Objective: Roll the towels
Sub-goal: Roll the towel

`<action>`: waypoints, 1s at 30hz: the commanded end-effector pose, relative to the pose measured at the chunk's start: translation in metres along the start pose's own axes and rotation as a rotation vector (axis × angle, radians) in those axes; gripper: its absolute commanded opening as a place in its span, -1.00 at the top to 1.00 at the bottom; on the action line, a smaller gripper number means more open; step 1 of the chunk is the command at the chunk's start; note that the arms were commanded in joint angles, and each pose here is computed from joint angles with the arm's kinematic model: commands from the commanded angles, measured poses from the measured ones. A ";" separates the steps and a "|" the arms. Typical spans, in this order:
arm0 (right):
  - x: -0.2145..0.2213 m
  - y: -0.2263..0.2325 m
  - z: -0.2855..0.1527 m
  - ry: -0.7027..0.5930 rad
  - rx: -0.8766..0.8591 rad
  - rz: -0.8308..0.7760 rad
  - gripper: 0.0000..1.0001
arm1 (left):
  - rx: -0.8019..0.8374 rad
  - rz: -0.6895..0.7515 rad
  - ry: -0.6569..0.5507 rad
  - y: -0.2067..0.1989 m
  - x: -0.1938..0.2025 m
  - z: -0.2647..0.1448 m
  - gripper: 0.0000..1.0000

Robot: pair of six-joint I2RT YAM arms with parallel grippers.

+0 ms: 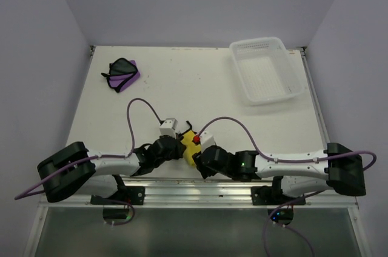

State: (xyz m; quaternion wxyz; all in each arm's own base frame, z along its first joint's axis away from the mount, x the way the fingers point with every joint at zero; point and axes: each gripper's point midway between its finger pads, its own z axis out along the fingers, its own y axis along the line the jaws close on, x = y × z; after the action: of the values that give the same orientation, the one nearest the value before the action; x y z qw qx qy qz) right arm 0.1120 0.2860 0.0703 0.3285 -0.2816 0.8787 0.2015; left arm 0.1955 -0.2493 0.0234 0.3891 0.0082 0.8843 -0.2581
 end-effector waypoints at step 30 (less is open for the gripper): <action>-0.022 0.026 0.059 -0.147 0.188 -0.230 0.08 | -0.046 0.011 0.087 0.009 0.011 -0.003 1.00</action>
State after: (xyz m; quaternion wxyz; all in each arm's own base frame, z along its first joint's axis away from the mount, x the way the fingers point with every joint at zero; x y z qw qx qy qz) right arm 0.1364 0.3350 0.0527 0.4366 -0.3298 0.8309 0.1004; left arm 0.1955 -0.2493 0.0232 0.3709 0.0092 0.8929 -0.2551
